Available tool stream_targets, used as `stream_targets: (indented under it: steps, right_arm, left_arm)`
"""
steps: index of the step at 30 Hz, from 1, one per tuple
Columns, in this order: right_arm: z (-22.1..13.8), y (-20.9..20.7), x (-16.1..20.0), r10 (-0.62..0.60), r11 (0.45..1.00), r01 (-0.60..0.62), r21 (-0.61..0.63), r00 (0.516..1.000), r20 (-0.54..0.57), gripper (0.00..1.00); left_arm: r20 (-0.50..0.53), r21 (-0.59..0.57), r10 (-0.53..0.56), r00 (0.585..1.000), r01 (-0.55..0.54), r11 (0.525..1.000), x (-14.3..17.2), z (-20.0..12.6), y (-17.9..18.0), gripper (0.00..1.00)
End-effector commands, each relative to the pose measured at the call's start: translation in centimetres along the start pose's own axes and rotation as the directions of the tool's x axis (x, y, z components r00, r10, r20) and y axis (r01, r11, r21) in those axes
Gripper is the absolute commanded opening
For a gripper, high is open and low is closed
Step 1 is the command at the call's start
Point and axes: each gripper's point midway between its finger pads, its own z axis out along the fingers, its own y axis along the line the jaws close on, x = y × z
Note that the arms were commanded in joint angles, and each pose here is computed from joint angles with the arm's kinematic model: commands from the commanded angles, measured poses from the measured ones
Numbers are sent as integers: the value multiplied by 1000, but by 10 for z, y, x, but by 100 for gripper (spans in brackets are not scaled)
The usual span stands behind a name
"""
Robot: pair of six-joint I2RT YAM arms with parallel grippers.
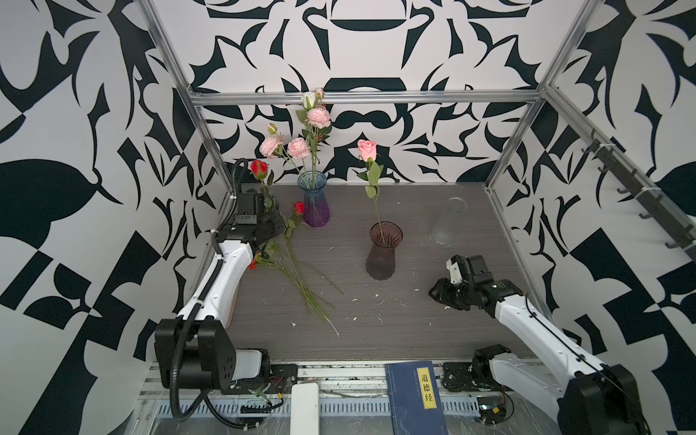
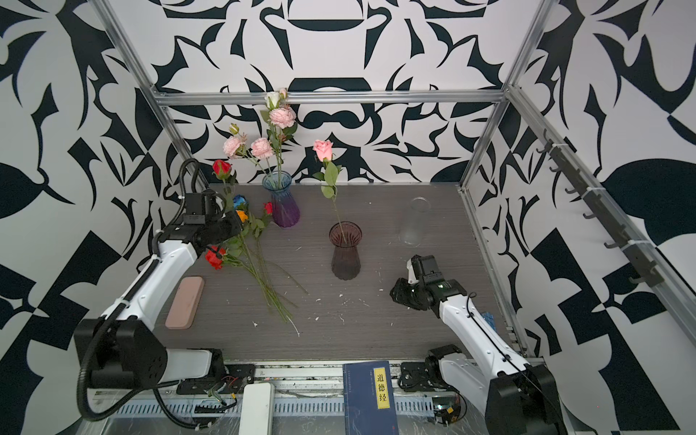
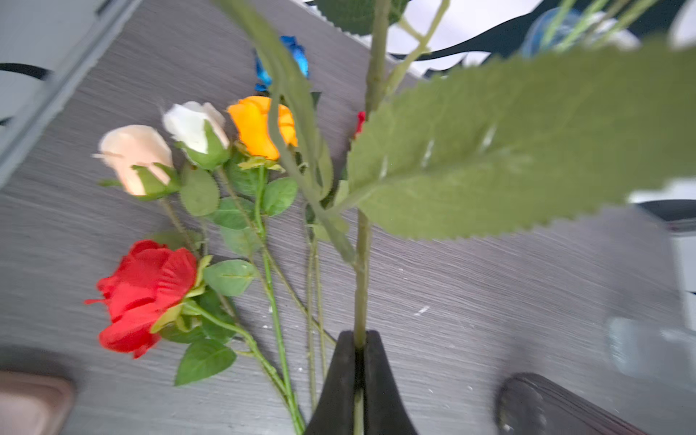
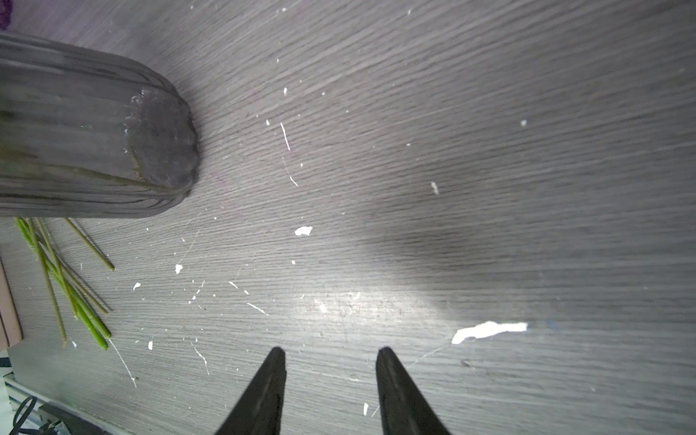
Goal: Arrange flowers in a vase
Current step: Pick up the flower from the flowers.
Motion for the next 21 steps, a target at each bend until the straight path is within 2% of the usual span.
stream_targets:
  steps: [1, 4, 6, 7, 9, 12, 13, 14, 17, 20, 21]
  right_arm:
    - [-4, 2, -6, -14, 1000, 14, -4, 1000, 27, 44]
    - [-5, 2, -6, -14, 1000, 14, -5, 999, 32, 44]
    - [-6, 2, -6, -13, 1000, 14, -5, 999, 35, 44]
    - [-6, 2, -7, -15, 1000, 15, -6, 999, 38, 44]
    - [-5, 2, -7, -14, 1000, 14, -4, 999, 37, 44]
    - [-4, 2, -8, -16, 1000, 16, -2, 999, 33, 44]
    - [-4, 3, -9, -17, 1000, 17, -1, 999, 31, 43]
    - [-4, 3, -9, -18, 1000, 18, 0, 999, 30, 44]
    - [-4, 2, -9, -17, 1000, 17, 0, 999, 33, 43]
    - [-4, 2, -8, -16, 1000, 16, -1, 999, 34, 43]
    - [-4, 2, -8, -16, 1000, 16, -2, 999, 34, 43]
  left_arm:
    - [93, 235, 0, 996, -22, 972, -10, -31, -29, 0]
    - [243, 406, 24, 970, -124, 906, -19, -72, -55, 0]
    - [336, 474, 29, 941, -196, 858, -24, -103, -71, 0]
    - [376, 518, 30, 926, -236, 822, -27, -121, -83, 0]
    - [389, 606, 49, 920, -296, 739, -33, -147, -109, 0]
    - [444, 726, 24, 896, -375, 577, -45, -193, -154, 0]
    - [487, 732, 19, 873, -421, 536, -48, -211, -169, 0]
    - [528, 723, 16, 849, -459, 516, -51, -225, -181, 0]
    - [618, 674, 28, 785, -549, 494, -55, -253, -225, 0]
    - [696, 639, 87, 713, -670, 377, -41, -270, -282, 0]
    - [737, 614, 88, 670, -719, 327, -34, -274, -300, 0]
